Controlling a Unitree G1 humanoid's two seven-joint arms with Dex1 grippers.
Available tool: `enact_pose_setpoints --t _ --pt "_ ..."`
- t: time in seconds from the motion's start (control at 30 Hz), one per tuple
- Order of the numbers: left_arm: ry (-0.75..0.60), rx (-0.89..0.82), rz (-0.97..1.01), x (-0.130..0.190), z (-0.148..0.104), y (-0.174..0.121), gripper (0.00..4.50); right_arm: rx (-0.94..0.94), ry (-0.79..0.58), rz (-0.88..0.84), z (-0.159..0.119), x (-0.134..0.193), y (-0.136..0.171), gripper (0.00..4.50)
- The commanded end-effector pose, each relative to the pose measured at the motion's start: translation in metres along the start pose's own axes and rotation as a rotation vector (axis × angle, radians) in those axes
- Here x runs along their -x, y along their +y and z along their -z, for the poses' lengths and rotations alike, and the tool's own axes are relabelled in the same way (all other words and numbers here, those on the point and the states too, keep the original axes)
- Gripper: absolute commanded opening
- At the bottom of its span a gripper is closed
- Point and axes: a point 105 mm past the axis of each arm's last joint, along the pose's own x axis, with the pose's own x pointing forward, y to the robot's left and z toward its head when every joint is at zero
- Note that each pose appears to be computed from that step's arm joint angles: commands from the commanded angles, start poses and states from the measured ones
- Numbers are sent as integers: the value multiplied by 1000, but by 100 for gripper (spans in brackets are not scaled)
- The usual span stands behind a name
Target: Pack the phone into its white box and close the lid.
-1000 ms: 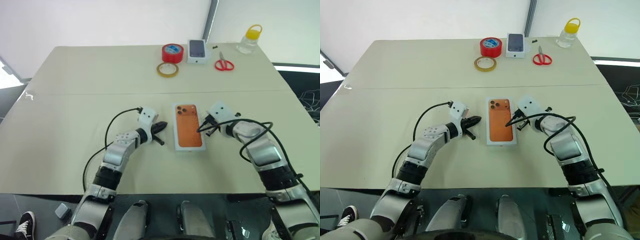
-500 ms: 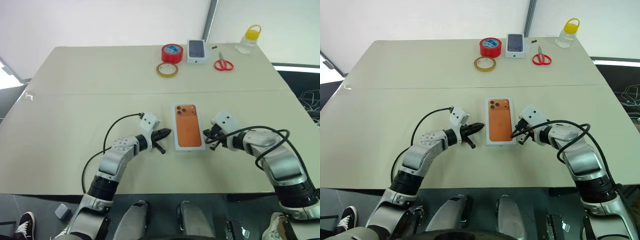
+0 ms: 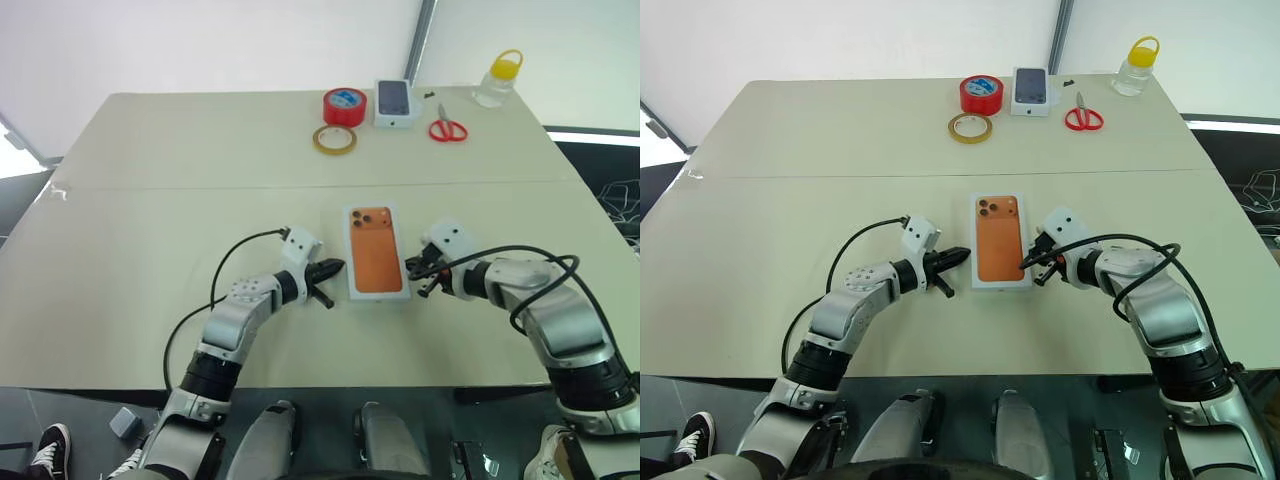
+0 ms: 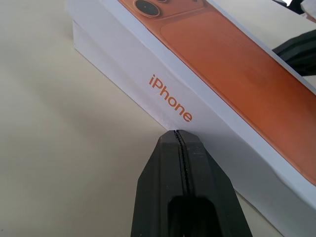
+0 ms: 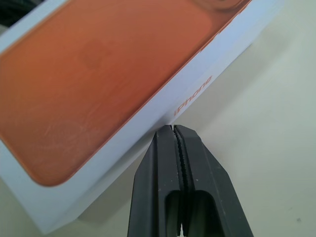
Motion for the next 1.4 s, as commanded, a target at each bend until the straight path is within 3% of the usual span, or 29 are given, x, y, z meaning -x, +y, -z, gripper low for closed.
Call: enact_pose_setpoints --t 0.03,0.53,0.93,1.07,1.17,1.27,1.4 --pt "-72 -32 42 -5 -24 -10 0 30 -84 -25 -23 1 6 5" --pt "-34 -26 6 -3 -12 -3 0 41 -55 52 -16 -17 -3 5" --pt "-11 -34 -48 -1 -7 7 0 75 -36 198 -15 -23 -32 5" --pt "-41 -41 -88 3 -16 17 0 40 -90 289 -27 -14 -54 5" --pt "-108 -42 -118 2 -39 24 0 36 -193 309 -50 -9 -62 5" --pt "-179 -42 -119 -6 -64 24 0 50 -244 290 -65 -11 -59 5" --pt "-152 -121 -87 -24 -65 19 0 36 -259 243 -69 -29 -47 5"
